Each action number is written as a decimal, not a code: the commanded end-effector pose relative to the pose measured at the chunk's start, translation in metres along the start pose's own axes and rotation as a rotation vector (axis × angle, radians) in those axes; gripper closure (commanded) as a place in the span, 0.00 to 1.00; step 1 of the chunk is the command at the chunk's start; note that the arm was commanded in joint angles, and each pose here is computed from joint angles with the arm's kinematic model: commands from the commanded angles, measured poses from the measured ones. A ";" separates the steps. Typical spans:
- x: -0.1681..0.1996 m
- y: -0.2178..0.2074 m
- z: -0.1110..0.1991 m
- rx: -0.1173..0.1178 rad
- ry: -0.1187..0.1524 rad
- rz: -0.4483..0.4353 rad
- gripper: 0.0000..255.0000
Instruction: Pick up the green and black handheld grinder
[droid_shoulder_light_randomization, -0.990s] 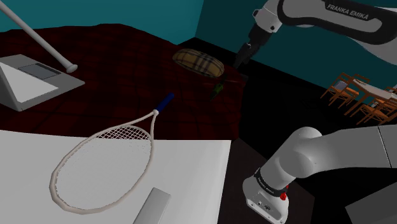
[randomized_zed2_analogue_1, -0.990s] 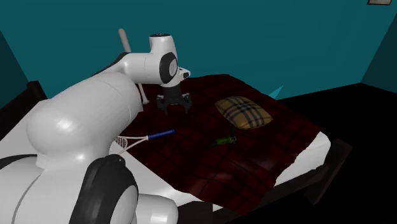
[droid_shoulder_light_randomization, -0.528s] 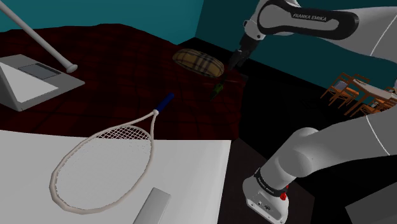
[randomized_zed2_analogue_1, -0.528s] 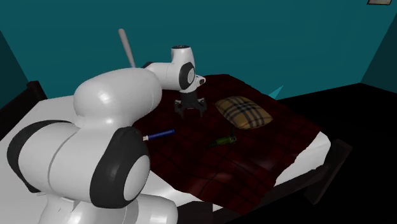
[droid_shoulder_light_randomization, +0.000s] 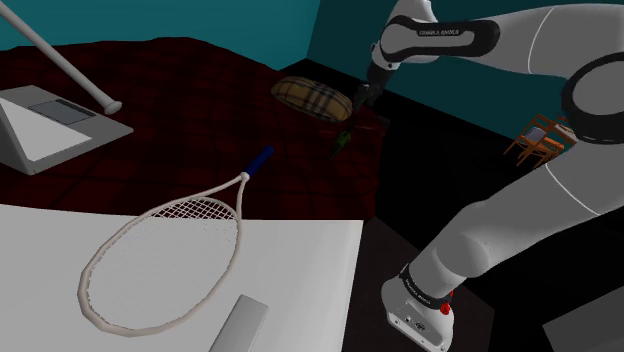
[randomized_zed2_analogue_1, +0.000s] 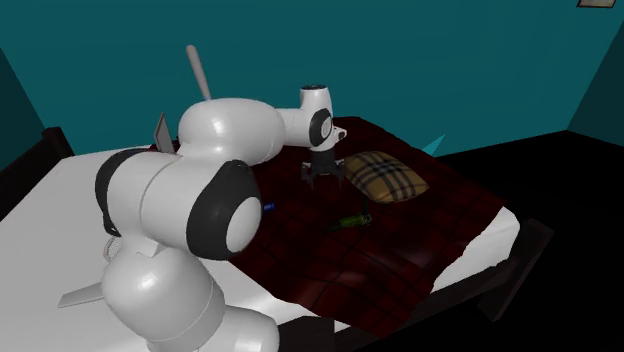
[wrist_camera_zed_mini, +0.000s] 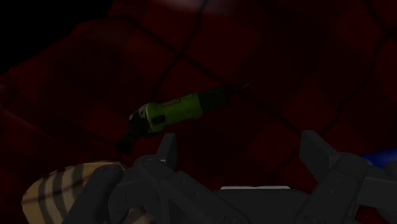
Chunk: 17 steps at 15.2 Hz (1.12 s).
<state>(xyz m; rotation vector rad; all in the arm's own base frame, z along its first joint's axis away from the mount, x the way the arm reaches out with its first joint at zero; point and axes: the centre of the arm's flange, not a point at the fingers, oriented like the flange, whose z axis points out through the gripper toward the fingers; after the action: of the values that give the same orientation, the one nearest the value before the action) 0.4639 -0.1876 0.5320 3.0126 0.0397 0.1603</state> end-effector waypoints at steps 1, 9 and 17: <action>0.012 0.018 0.017 -0.009 -0.010 0.004 0.00; 0.059 0.090 0.078 -0.040 -0.051 0.021 0.00; 0.083 0.132 0.130 -0.058 -0.075 0.031 0.00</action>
<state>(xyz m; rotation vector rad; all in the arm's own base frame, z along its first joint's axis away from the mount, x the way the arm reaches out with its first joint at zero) 0.5621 -0.3284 0.4348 2.9601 -0.0189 0.0513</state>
